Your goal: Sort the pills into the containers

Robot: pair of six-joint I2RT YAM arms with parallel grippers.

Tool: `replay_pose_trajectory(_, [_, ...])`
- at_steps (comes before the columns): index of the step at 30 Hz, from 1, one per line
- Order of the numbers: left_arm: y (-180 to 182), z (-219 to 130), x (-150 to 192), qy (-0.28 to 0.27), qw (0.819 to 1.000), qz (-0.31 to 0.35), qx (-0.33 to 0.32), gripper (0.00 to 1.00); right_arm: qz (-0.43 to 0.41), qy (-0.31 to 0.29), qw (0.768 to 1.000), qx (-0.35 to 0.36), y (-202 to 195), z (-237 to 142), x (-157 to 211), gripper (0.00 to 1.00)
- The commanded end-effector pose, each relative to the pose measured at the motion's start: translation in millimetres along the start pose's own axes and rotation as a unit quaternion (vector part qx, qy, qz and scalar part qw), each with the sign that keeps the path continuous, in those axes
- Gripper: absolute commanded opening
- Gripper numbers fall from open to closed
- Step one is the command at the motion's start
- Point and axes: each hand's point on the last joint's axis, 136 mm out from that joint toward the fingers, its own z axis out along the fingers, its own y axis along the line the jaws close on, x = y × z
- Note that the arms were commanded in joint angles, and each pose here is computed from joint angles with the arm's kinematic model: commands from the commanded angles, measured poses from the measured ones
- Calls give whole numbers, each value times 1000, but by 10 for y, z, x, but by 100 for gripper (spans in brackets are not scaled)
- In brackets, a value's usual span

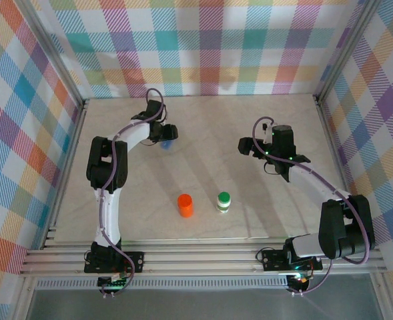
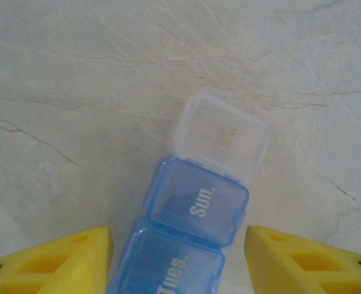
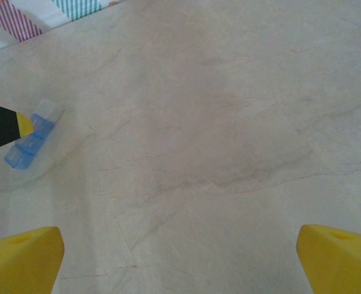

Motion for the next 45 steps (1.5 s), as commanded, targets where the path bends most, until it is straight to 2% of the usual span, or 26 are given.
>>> replay_pose_trajectory(1, [-161,51,82,18,1000,12,18,58,3,10,1000,-10,67,20,23,99])
replay_pose_trajectory(4, [-226,55,129,20,999,28,13,55,2,12,1000,-10,67,20,33,99])
replay_pose_trajectory(11, [-148,189,301,52,994,75,-52,53,1,8,1000,-15,113,-49,9,99])
replay_pose_trajectory(17, [-183,231,392,71,987,116,-82,52,-4,-1,1000,-16,149,-150,-38,99])
replay_pose_trajectory(20, [-269,206,435,76,985,137,-74,49,-6,-5,1000,-17,165,-198,-58,99])
replay_pose_trajectory(23, [-464,145,541,83,981,174,-35,44,-11,-6,1000,-15,172,-224,-80,99])
replay_pose_trajectory(27, [-809,4,864,102,955,274,48,41,-14,-3,1000,-4,146,-229,-101,99])
replay_pose_trajectory(30, [-1024,-135,1139,119,923,349,106,42,-17,-9,1000,4,128,-238,-139,99])
replay_pose_trajectory(32, [-1141,-239,1259,121,904,383,147,45,-16,-8,1000,4,131,-219,-154,99])
replay_pose_trajectory(35, [-1231,-345,1246,113,892,403,171,50,-13,8,1000,1,140,-146,-136,99])
replay_pose_trajectory(37, [-1248,-372,1202,110,891,406,169,56,-15,19,1000,0,131,-78,-107,99])
replay_pose_trajectory(40, [-1200,-358,1023,77,904,400,132,63,-34,30,999,-10,145,27,-86,99])
replay_pose_trajectory(42, [-1215,-448,905,45,910,392,125,67,-73,37,996,-46,273,76,-102,99])
replay_pose_trajectory(45, [-1246,-726,693,-28,922,363,133,72,-159,52,979,-119,537,150,-176,99])
